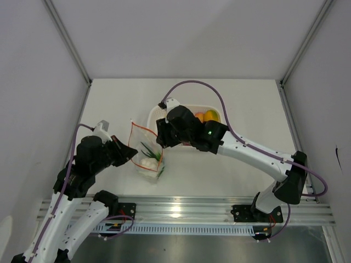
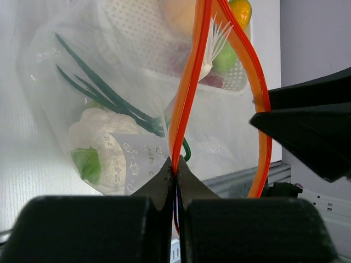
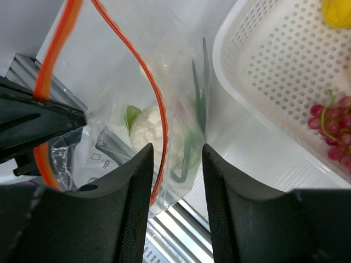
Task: Place the food in the zip-top bag and seal the zipper
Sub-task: Adjust the zipper food storage bag at the center of the board, then adjust the fake vegetable in the zipper food storage bag.
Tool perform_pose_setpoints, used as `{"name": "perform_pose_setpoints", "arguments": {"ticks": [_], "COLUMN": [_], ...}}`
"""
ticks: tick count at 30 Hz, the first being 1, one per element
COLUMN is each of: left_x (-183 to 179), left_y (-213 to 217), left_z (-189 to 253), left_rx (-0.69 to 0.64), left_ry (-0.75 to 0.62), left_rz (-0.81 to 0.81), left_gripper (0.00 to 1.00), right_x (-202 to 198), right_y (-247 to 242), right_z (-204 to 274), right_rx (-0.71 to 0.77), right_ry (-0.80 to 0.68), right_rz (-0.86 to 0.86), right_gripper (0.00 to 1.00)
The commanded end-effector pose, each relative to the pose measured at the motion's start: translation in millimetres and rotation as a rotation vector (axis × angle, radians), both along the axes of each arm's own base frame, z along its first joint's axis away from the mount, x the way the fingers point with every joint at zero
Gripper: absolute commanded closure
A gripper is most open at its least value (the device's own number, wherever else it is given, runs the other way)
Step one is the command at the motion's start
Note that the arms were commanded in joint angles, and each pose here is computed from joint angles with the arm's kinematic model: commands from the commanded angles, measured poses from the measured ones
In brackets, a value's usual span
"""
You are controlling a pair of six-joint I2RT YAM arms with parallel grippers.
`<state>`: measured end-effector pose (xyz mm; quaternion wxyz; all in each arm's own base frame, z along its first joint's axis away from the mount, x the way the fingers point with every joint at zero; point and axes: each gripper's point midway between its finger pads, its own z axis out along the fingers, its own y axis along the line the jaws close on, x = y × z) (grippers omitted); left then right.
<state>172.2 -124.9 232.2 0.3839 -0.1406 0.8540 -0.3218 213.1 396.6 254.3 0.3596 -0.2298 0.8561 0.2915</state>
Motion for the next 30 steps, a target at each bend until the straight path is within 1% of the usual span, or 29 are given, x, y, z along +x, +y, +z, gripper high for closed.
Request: {"name": "perform_pose_setpoints", "arguments": {"ticks": [1, 4, 7, 8, 11, 18, 25, 30], "left_x": [0.8, 0.7, 0.8, 0.5, 0.4, -1.7, -1.9, -1.8], "left_y": [-2.9, -4.2, -5.5, -6.4, -6.9, -7.9, -10.6, -11.0], "left_z": [7.9, 5.7, 7.1, 7.3, 8.3, 9.4, 10.5, 14.2], "left_rx": [-0.007, -0.010, -0.016, -0.019, -0.020, -0.023, -0.033, -0.033], "left_ry": [-0.036, -0.028, -0.032, -0.031, -0.032, -0.037, -0.037, -0.048], "left_rz": [-0.024, -0.030, -0.035, -0.040, -0.043, -0.055, -0.067, -0.073], "left_gripper": [0.99, 0.99, 1.00, 0.99, 0.99, 0.99, 1.00, 0.99], "right_x": [11.0, 7.0, -0.9, -5.0, -8.0, -8.1, 11.3, 15.2], "right_y": [-2.2, 0.2, 10.3, 15.4, 31.6, 59.4, 67.9, 65.2], "right_z": [54.7, 90.5, 109.1, 110.1, 96.8, 60.8, 21.7, 11.0], "right_rx": [0.050, 0.102, 0.147, 0.159, 0.152, 0.109, -0.003, -0.063], "right_ry": [-0.117, -0.191, -0.222, -0.213, -0.172, -0.124, -0.127, -0.145], "right_rz": [-0.016, 0.004, 0.054, 0.084, 0.122, 0.151, 0.083, 0.044], "right_gripper": [0.56, 0.57, 0.58, 0.58, 0.60, 0.66, 0.74, 0.75]}}
